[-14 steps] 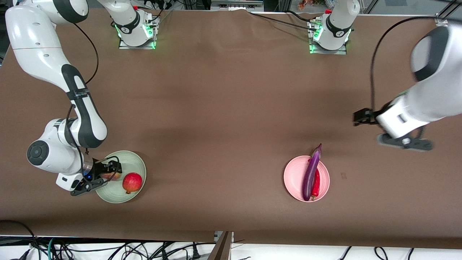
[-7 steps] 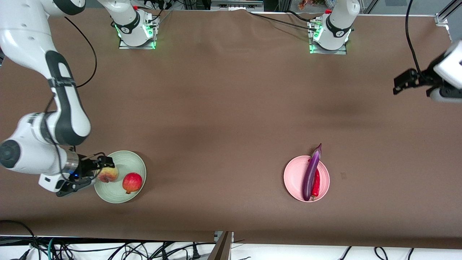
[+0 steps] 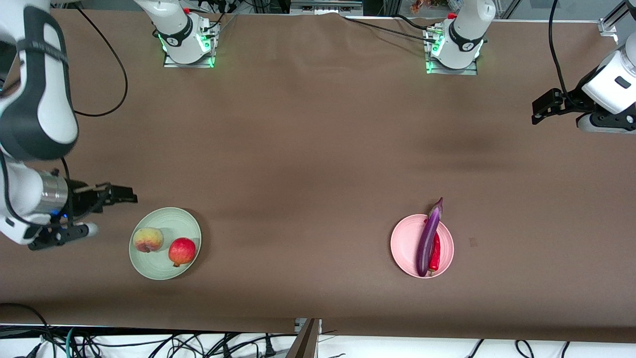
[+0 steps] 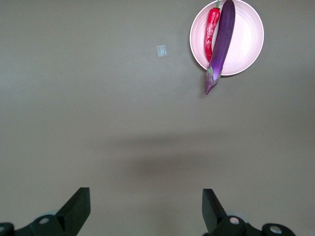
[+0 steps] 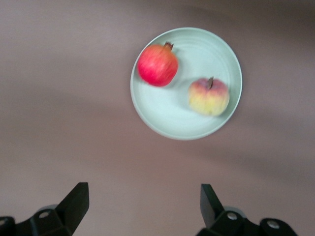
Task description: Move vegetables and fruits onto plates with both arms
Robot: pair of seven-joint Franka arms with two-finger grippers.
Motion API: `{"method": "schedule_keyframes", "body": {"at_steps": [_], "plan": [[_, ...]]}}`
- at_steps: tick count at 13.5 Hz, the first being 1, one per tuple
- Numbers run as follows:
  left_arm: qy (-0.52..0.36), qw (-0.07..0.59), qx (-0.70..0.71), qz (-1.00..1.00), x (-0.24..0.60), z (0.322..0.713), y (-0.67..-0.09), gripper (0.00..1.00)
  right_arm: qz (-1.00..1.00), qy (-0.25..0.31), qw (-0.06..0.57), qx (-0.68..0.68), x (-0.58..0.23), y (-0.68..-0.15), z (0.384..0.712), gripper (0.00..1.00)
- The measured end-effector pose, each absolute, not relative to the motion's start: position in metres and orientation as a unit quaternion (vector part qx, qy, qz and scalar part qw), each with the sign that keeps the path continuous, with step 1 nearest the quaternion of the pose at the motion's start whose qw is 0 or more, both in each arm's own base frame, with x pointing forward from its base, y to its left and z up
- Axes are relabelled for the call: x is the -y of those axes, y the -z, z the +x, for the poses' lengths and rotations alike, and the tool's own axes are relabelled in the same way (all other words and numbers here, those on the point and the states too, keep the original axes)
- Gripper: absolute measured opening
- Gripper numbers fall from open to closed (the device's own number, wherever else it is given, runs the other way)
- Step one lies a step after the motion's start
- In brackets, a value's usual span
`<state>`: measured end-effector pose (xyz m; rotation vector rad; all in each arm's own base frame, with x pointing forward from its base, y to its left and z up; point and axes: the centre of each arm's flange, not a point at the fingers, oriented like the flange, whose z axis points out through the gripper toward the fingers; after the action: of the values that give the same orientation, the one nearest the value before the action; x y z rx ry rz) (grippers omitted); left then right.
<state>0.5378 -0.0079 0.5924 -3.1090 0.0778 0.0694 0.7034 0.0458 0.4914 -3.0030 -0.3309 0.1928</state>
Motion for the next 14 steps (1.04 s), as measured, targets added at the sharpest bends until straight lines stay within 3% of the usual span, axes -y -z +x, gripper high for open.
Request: {"method": "schedule_keyframes", "body": {"at_steps": [3, 6, 11, 14], "plan": [[-0.022, 0.015, -0.020, -0.999, 0.002, 0.538, -0.592, 1.00, -0.994, -0.072, 0.023, 0.078, -0.072, -0.546, 0.651, 1.00], [-0.022, 0.015, -0.015, -1.000, -0.003, 0.538, -0.592, 1.00, -0.993, -0.086, 0.000, 0.075, -0.078, -0.560, 0.599, 1.00], [-0.021, 0.015, -0.011, -1.000, -0.007, 0.539, -0.592, 1.00, -0.997, -0.033, -0.016, 0.066, -0.071, -0.609, 0.560, 1.00], [-0.021, 0.015, -0.009, -1.000, -0.009, 0.539, -0.592, 1.00, -0.998, -0.029, -0.021, 0.058, -0.062, -0.617, 0.547, 1.00]]}}
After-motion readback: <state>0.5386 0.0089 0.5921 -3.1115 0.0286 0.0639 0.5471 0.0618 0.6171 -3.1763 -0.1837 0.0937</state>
